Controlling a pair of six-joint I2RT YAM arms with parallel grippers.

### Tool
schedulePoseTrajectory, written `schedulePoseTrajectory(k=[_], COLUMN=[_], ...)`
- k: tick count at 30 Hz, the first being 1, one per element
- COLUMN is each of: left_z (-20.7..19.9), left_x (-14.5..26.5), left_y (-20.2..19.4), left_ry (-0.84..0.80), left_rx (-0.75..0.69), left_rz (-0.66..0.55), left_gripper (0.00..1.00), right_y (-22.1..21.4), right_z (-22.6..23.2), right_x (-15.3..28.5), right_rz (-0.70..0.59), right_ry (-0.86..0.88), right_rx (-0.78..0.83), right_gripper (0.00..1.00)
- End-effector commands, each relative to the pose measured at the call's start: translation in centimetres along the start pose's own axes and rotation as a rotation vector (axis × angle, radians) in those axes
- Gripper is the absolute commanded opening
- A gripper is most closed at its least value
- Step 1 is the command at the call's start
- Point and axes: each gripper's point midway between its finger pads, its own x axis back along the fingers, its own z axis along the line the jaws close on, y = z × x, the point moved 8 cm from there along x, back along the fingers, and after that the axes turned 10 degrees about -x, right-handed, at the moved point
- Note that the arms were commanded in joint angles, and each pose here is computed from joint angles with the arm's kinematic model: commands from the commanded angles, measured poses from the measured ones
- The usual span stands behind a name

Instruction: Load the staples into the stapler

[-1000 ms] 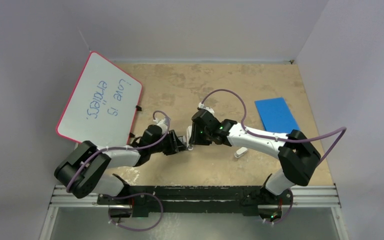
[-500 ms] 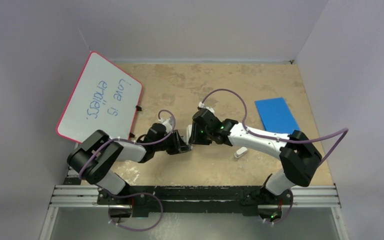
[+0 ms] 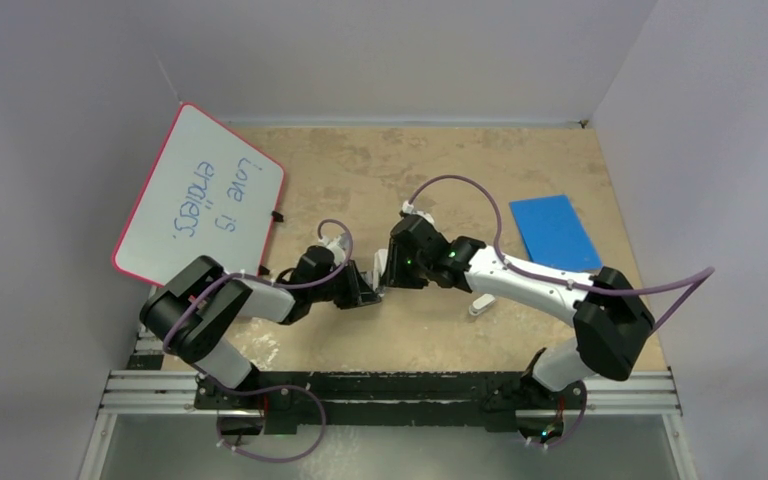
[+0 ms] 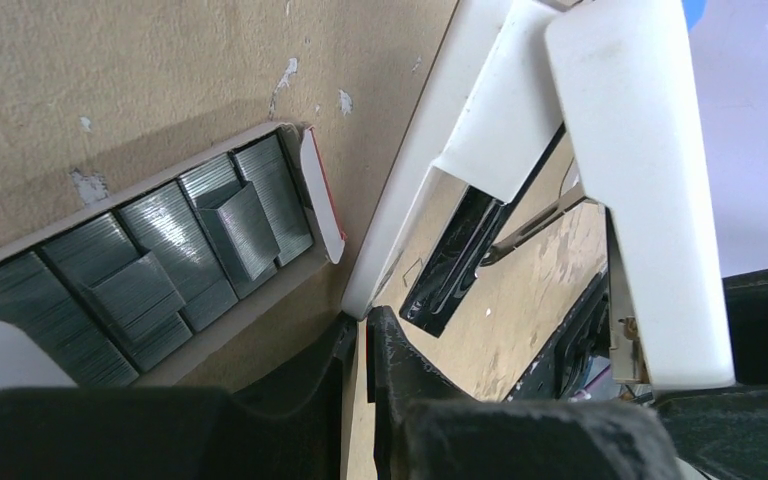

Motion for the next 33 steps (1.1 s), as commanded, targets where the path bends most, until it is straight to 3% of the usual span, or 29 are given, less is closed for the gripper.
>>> schedulePoseTrajectory(k=[1, 10, 28, 33], left_z=[0.1, -2.2, -4.3, -3.8], left_x=[-0.2, 2.7, 0.5, -0.6], left_y=[0.4, 1.6, 5.8, 5.3], left_ry=[0.024, -0.031, -0.018, -0.040], left_rx=[-0.036, -0.117, -0.177, -0.195], left_rz=[-0.018, -0.106, -0.139, -0.088], left_gripper=[0.10, 0.32, 0.38, 0.33], right_y=[0.8, 1.8, 1.9, 1.9], right_z=[0.9, -0.4, -0.9, -0.8], right_x=[1.7, 0.8, 1.9, 2.1], right_rz=[-0.012, -0.081, -0.031, -0.024], right_ry=[0.052, -0.011, 0.111, 0.133], right_rx=[0.002, -0.009, 0.022, 0.015], right_gripper=[0.25, 0.25, 0.25, 0.24])
